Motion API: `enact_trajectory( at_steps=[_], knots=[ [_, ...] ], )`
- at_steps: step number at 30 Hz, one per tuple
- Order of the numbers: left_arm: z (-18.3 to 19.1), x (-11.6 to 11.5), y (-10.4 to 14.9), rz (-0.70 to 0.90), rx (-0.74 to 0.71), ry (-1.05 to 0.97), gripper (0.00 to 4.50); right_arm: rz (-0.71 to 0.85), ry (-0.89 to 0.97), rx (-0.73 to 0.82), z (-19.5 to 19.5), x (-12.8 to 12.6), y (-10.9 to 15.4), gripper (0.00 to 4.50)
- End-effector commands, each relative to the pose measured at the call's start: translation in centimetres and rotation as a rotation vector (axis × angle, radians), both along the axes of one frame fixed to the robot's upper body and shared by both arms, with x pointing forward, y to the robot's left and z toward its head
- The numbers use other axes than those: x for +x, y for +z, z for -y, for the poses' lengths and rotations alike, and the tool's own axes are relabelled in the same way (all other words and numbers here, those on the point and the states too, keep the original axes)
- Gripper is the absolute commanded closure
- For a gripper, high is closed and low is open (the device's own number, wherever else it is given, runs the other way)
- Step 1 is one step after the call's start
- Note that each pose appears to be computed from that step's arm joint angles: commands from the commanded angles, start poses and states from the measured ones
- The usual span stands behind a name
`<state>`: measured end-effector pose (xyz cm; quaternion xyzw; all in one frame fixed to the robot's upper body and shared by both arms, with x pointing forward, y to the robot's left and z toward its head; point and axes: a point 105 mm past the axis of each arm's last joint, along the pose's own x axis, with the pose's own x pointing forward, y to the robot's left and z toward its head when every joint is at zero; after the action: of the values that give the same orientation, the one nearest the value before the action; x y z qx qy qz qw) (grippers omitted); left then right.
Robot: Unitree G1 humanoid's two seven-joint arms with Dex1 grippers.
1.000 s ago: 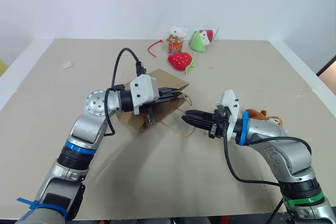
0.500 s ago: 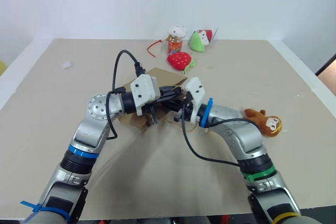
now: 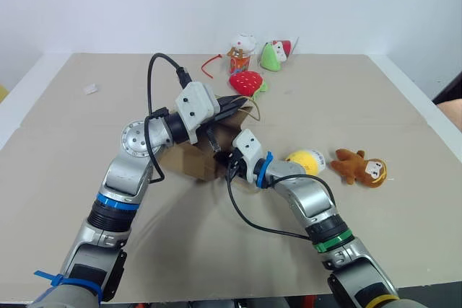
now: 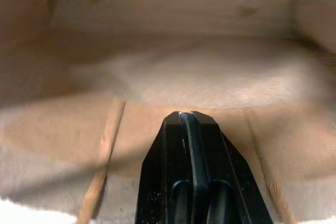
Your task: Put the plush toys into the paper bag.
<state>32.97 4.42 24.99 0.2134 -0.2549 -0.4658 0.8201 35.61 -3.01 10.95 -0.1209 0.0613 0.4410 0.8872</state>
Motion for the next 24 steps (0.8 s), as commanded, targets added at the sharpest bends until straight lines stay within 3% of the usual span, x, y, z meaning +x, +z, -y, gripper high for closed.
enact_trajectory(
  at_steps=[1,14,17,24],
  knots=[
    [-0.3,-0.3,2.3,0.067,-0.057,0.005,4.5,0.074,0.007,0.044,-0.3,0.0,2.0,4.39],
    [1.2,-3.8,6.4,0.237,-0.092,-0.121,4.5,0.046,-0.027,0.044,0.1,0.0,1.3,4.39],
    [0.8,-3.5,6.1,0.246,-0.067,-0.099,4.5,0.017,-0.01,0.029,0.2,-0.3,0.7,4.39],
    [0.6,-3.4,4.4,0.238,-0.022,-0.078,4.5,-0.139,0.069,-0.08,0.8,-2.2,-3.6,4.39]
  ],
)
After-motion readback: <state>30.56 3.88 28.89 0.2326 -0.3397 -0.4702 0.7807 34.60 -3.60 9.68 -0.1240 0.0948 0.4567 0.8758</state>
